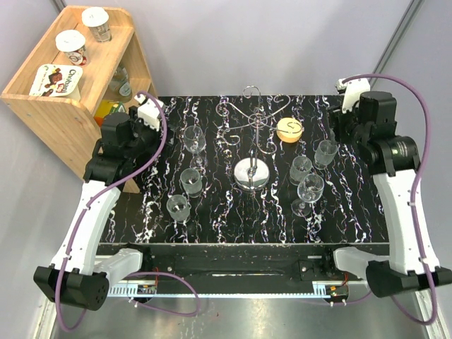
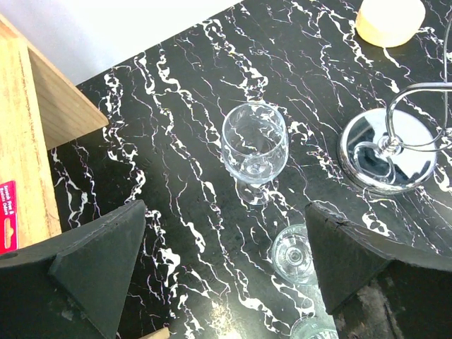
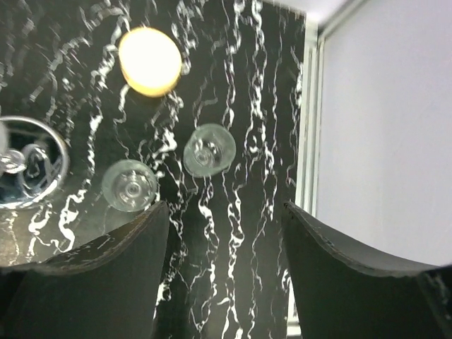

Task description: Place the wine glass upside down on the wine glass rack

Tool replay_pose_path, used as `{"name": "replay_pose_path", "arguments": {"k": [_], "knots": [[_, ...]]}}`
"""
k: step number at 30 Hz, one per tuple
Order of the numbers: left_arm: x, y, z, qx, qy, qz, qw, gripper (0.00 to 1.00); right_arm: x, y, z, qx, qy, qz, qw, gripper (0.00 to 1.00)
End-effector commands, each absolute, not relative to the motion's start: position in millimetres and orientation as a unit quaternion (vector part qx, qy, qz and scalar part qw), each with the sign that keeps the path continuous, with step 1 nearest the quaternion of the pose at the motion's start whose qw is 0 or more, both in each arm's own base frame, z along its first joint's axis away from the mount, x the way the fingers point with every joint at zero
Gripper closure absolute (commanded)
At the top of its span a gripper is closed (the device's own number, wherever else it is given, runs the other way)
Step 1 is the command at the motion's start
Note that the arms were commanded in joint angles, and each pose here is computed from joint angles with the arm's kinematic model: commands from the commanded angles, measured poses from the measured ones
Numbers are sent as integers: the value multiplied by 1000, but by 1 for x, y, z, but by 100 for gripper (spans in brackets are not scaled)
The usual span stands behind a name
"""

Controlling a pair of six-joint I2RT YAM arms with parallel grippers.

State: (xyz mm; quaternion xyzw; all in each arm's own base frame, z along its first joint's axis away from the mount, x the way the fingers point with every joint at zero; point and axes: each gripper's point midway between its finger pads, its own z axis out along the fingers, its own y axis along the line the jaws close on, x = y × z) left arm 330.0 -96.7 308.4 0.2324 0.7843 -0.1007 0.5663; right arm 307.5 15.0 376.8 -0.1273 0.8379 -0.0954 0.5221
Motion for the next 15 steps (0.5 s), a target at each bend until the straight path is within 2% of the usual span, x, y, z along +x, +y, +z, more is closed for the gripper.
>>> {"name": "replay_pose_path", "arguments": {"k": [1,9,15], "knots": [[326,-100,341,244,753,-105,602,1,332,-5,325,-108,876,-81,462,31],[321,-100,343,242,748,-107,608,1,383,-38,251,-84,913,-72,392,36],[317,-97,347,241,745,-101,614,1,408,-54,205,-72,931,-51,354,44]]}}
